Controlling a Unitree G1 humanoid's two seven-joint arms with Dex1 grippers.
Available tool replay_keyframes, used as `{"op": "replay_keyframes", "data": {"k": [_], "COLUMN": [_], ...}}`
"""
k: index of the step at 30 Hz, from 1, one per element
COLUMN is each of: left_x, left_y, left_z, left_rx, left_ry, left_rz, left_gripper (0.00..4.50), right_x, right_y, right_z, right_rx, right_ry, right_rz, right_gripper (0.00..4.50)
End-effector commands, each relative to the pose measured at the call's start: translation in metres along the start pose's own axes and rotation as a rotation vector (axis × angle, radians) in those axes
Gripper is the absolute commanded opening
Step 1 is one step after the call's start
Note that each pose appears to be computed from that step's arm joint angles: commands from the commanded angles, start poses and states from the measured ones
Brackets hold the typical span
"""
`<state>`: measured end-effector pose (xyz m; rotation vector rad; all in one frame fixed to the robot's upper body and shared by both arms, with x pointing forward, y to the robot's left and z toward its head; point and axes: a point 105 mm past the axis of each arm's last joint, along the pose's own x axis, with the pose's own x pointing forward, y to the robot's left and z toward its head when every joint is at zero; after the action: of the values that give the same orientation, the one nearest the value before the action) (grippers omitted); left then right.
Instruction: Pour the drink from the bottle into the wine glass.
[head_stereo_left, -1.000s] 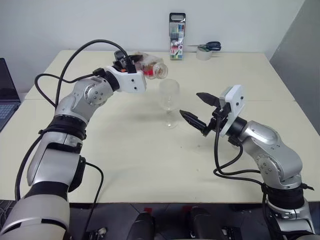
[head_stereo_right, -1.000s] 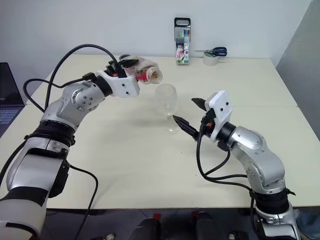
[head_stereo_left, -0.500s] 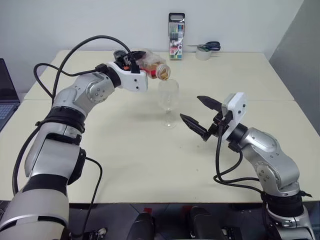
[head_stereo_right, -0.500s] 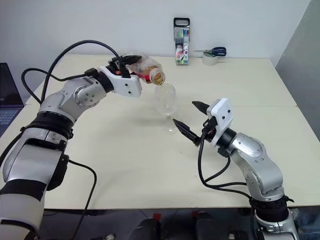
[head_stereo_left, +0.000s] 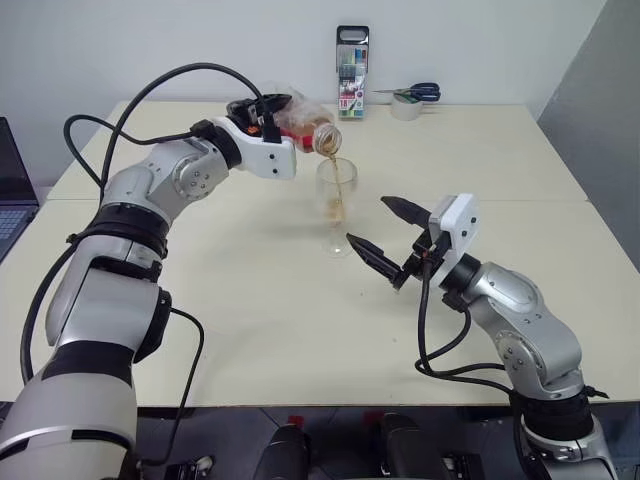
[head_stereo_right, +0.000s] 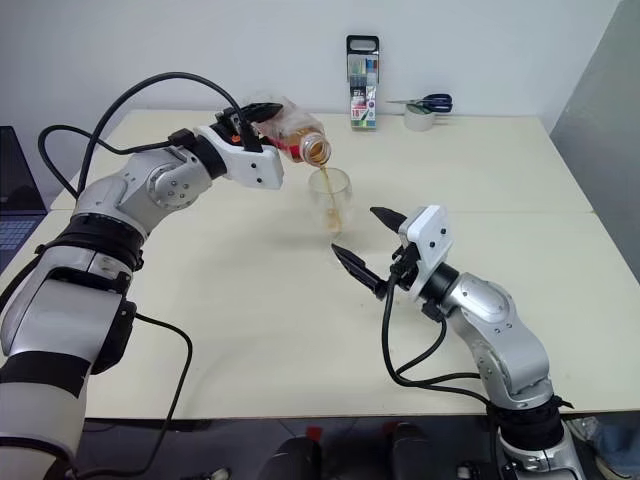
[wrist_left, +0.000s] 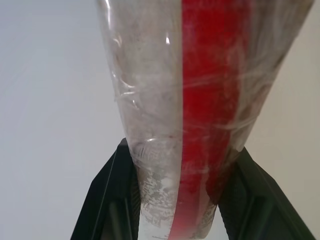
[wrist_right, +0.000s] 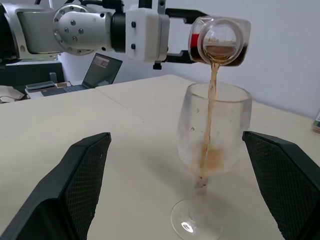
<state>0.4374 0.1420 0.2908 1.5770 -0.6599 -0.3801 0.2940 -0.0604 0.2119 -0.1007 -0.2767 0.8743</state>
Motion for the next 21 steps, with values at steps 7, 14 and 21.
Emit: {"op": "replay_keyframes", "data": {"k": [7,14,21], "left_x": [-0.0007,-0.0004,-0.0003], "left_y": [0.0275,0.0277,0.0292], "left_z": [-0.004,-0.0046,-0.0057], "left_rx": [0.05,0.057,0.065], "left_ry": [0.005,0.007,0.01], "left_rz": [0.074,0.077,0.079], "left_gripper": [1.65,1.65,1.65], "right_x": [0.0032,0.0042,0.0053], "right_y": [0.0005,0.0036,0.0084], "right_z": [0.0188,0.0178,0.0152], "right_rx": [-0.05,-0.043,-0.035], "right_ry": [-0.074,-0.071,-0.065], "right_rz": [-0.045,-0.039,-0.026], "right_gripper": [4.5,4.5,4.5]}}
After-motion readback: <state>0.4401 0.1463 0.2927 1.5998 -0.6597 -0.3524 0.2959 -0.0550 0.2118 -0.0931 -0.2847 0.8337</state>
